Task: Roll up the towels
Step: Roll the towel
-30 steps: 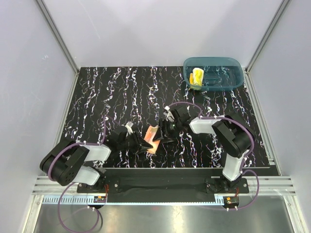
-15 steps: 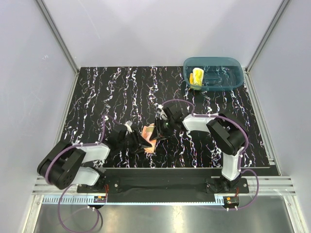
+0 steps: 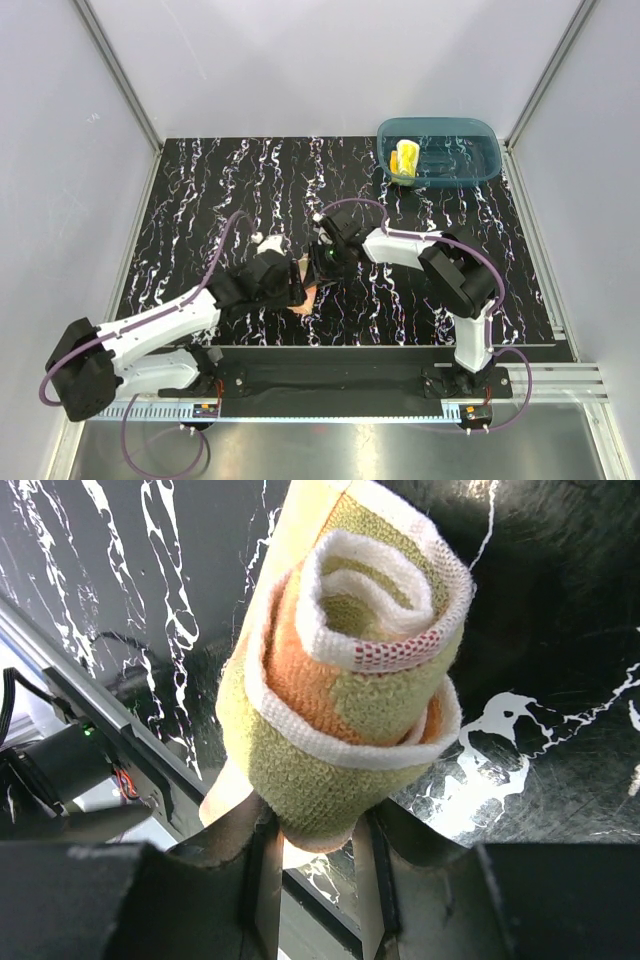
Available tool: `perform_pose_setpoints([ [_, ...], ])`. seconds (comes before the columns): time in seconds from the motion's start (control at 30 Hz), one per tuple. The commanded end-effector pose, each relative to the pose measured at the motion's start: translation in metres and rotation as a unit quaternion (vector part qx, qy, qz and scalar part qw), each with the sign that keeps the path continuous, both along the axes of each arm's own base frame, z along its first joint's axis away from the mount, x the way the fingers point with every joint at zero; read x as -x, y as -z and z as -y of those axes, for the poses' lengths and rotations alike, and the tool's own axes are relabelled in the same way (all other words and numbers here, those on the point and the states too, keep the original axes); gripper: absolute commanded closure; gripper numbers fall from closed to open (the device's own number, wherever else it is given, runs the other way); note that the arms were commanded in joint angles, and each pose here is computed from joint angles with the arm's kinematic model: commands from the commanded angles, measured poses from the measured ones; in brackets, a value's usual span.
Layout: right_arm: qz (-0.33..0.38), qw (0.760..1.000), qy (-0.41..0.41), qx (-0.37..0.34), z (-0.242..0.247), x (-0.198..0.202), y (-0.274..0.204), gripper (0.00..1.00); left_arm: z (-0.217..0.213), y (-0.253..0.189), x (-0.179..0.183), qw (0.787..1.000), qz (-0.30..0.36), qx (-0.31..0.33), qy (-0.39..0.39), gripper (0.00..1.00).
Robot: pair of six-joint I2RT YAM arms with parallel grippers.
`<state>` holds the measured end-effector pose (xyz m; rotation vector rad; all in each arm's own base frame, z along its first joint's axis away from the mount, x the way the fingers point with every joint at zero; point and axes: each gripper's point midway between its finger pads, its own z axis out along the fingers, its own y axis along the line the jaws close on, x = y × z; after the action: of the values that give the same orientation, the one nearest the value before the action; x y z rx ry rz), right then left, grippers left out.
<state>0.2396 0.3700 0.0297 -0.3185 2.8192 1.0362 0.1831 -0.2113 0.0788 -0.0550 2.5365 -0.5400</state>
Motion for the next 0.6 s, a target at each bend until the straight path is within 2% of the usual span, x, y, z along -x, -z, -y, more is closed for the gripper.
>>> perform_pose_setpoints([
  [0.0,-0.003,0.994,-0.005,0.110,0.031,0.011,0.040,0.76,-0.015,-0.013,-0.012,0.992,0.066,-0.105,0.002,0.36],
  [0.23,-0.010,0.993,-0.012,0.120,0.032,0.012,0.039,0.76,0.021,-0.013,-0.014,0.985,0.087,-0.141,0.041,0.36],
  [0.57,-0.014,0.992,-0.016,0.121,0.033,0.015,0.040,0.76,0.035,0.029,-0.012,0.977,0.064,-0.196,0.063,0.36],
])
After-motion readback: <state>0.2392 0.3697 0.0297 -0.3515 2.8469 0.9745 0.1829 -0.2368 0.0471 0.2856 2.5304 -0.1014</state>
